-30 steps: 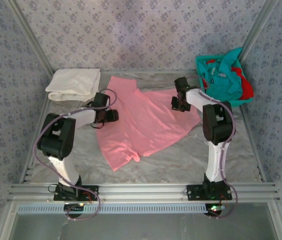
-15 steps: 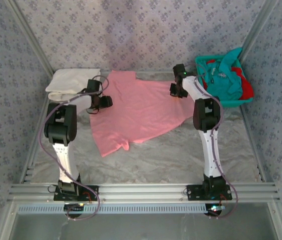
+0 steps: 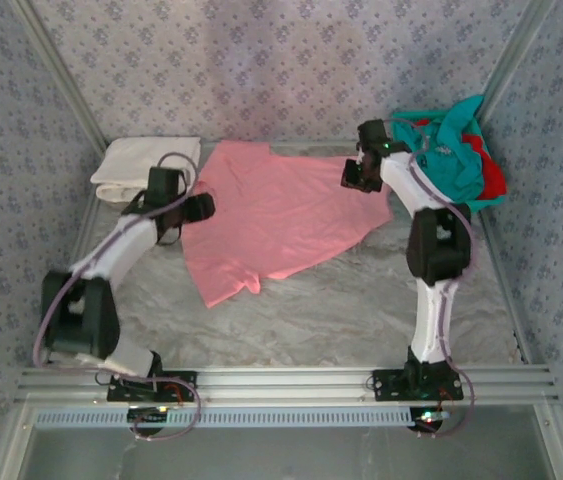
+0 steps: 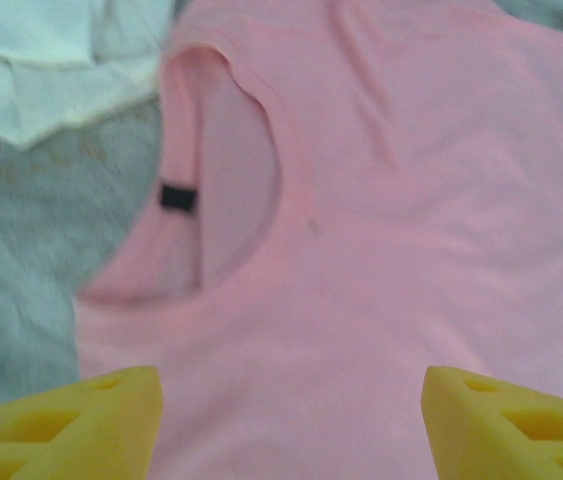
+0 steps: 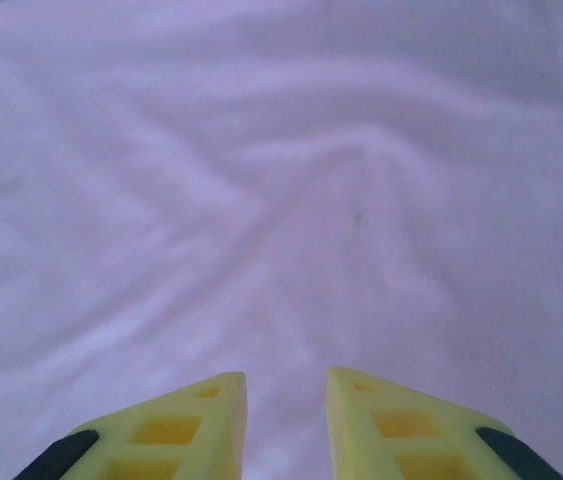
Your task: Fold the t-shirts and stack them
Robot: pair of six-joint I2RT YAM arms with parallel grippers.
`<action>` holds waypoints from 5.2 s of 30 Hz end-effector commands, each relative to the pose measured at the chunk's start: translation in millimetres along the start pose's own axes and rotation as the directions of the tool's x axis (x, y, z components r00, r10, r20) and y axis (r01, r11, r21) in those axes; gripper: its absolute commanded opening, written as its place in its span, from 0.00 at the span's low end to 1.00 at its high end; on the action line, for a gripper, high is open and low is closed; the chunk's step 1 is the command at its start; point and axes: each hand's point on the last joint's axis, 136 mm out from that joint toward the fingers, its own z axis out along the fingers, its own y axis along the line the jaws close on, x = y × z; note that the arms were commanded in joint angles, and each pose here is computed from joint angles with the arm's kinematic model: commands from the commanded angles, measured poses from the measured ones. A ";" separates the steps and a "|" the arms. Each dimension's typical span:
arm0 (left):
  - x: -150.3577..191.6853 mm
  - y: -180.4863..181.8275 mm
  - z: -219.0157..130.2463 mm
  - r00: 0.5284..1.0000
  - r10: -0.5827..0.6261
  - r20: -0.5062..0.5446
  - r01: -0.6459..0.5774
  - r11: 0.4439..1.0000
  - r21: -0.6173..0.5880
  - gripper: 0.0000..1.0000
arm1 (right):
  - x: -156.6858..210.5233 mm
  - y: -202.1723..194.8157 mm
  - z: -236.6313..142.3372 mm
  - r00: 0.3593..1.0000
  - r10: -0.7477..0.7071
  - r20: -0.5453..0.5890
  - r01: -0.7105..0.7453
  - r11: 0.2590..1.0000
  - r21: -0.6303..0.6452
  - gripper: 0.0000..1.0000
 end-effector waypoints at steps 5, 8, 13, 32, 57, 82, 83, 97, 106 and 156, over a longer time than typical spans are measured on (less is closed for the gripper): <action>130.7 -40.6 -26.9 0.966 0.150 -0.212 -0.142 0.988 0.052 0.73 | 70.2 -14.1 -10.5 0.994 0.041 0.100 -0.031 0.995 -0.100 0.32; 162.7 -46.5 -21.3 0.932 0.240 -0.271 -0.231 0.971 0.065 0.76 | 100.7 -41.8 -2.4 0.995 0.096 0.030 -0.095 0.994 -0.050 0.35; 187.8 -34.0 -1.7 0.894 0.292 -0.339 -0.296 0.954 0.041 0.78 | 121.6 -69.5 8.7 0.983 0.181 -0.034 -0.182 0.983 -0.024 0.39; 143.2 -3.3 -9.0 0.951 0.225 -0.214 -0.253 0.960 -0.117 0.09 | 106.6 -49.4 46.3 0.979 0.187 -0.084 -0.197 0.972 -0.129 0.03; 76.9 -15.5 -41.4 0.960 0.277 -0.045 -0.280 0.957 -0.078 0.00 | 33.8 -26.7 -19.0 0.989 0.126 -0.077 -0.123 0.991 0.051 0.00; 171.6 -53.3 -5.3 0.932 0.244 -0.268 -0.214 0.967 0.136 0.38 | 19.7 -50.3 44.4 0.996 0.082 -0.046 -0.085 0.994 -0.066 0.32; 171.5 -57.9 -2.2 0.933 0.244 -0.264 -0.210 0.966 0.148 0.40 | 17.0 -49.3 49.8 0.995 0.082 -0.048 -0.086 0.994 -0.069 0.32; 180.5 -66.2 18.0 0.924 0.259 -0.283 -0.221 0.962 0.159 0.45 | 2.8 -35.0 103.7 0.995 0.054 -0.086 -0.062 0.994 -0.094 0.28; 175.6 -55.5 10.9 0.933 0.253 -0.254 -0.231 0.966 0.115 0.45 | -2.8 -30.8 70.5 0.997 0.058 -0.057 -0.062 0.996 -0.067 0.04; 228.0 7.9 -28.8 0.905 0.094 -0.415 -0.179 0.968 -0.173 0.00 | 163.5 -105.0 -82.0 0.920 0.383 0.082 -0.386 0.922 0.020 0.00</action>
